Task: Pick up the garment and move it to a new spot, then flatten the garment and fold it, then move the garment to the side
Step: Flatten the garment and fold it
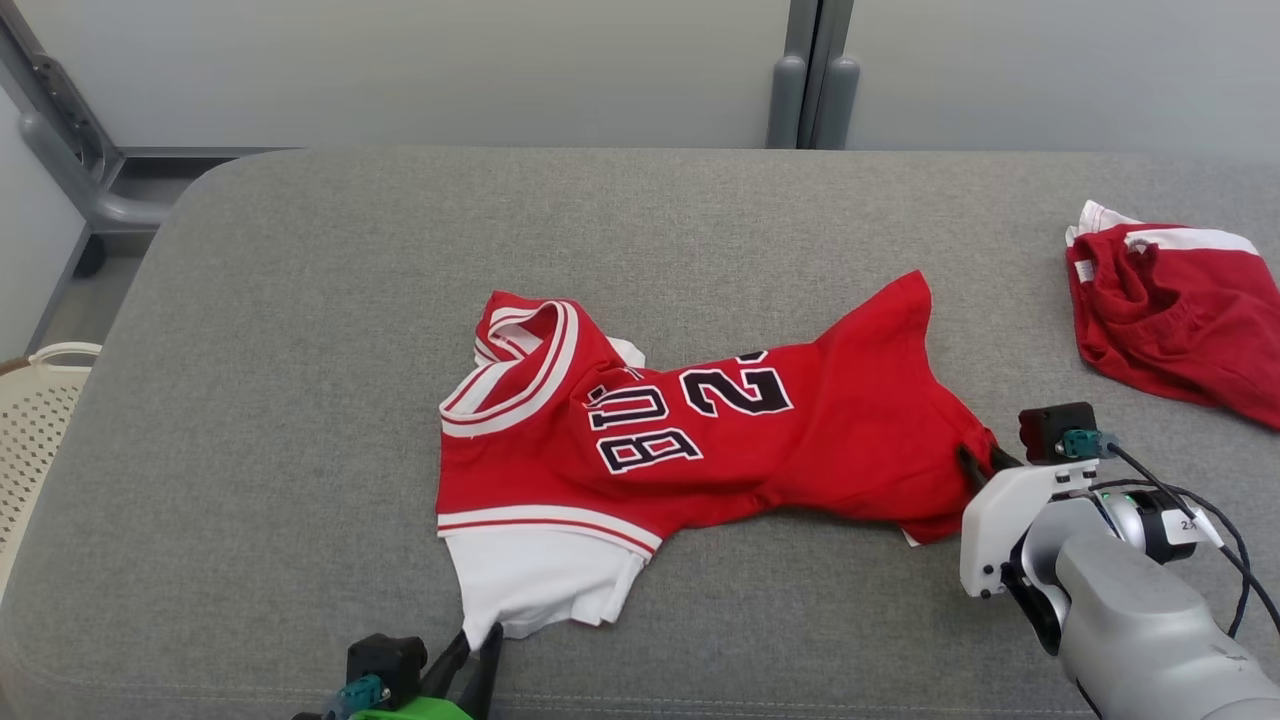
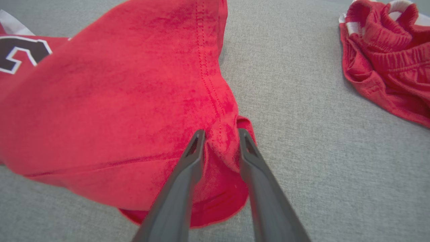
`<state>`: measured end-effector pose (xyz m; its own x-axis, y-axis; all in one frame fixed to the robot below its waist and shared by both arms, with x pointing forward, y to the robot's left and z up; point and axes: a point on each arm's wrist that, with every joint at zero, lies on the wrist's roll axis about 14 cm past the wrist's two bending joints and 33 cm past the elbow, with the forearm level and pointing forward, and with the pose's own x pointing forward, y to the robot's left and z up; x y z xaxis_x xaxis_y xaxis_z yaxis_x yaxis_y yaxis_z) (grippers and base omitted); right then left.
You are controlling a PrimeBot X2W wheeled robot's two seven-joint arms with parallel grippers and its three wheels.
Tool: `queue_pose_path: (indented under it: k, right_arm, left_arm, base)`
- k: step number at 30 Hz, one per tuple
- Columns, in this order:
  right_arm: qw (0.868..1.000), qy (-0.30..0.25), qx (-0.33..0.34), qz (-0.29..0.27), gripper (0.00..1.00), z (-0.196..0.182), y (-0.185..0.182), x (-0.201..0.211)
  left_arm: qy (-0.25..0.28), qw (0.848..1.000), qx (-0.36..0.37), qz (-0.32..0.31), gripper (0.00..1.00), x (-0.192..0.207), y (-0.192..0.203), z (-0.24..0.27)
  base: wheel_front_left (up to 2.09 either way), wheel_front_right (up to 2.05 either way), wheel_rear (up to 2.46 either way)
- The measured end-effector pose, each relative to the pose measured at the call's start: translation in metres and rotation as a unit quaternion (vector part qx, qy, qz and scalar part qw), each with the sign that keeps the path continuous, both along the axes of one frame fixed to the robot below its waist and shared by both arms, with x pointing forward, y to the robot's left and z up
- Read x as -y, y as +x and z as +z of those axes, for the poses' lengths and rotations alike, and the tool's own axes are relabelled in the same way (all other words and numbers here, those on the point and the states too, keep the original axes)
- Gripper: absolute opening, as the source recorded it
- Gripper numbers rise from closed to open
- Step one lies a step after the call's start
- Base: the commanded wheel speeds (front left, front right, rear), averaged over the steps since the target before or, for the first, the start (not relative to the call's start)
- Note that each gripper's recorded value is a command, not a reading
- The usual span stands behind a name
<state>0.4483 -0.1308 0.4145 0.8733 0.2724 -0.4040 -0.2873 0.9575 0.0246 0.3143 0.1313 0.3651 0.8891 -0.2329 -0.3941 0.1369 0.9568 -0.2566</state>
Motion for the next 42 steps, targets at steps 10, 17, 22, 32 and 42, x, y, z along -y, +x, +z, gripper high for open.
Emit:
queue_pose_path:
  k: [10, 17, 22, 32, 42]
  right_arm:
    - [1.000, 0.005, 0.009, 0.005, 0.00, 0.007, -0.004, -0.004]
    - [1.000, 0.006, 0.016, 0.003, 0.00, 0.012, -0.006, 0.000]
    - [0.999, 0.021, 0.036, 0.001, 0.00, 0.026, 0.000, 0.000]
    - [0.994, 0.039, 0.100, 0.013, 0.00, 0.073, 0.019, 0.000]
    - [0.987, 0.072, 0.137, 0.029, 0.00, 0.121, 0.045, -0.012]
  left_arm:
    - [0.007, 1.000, 0.025, 0.002, 0.00, -0.005, 0.002, 0.012]
    - [0.010, 0.999, 0.046, 0.008, 0.00, -0.011, 0.006, 0.023]
    - [0.021, 0.997, 0.077, 0.009, 0.00, -0.017, 0.015, 0.039]
    - [0.067, 0.981, 0.184, -0.005, 0.00, -0.038, 0.050, 0.104]
    - [0.130, 0.957, 0.250, -0.063, 0.00, -0.041, 0.097, 0.176]
  base:
    - [0.00, 0.00, 0.00]
    - [0.00, 0.00, 0.00]
    - [0.00, 0.00, 0.00]
    - [0.00, 0.00, 0.00]
    - [0.00, 0.00, 0.00]
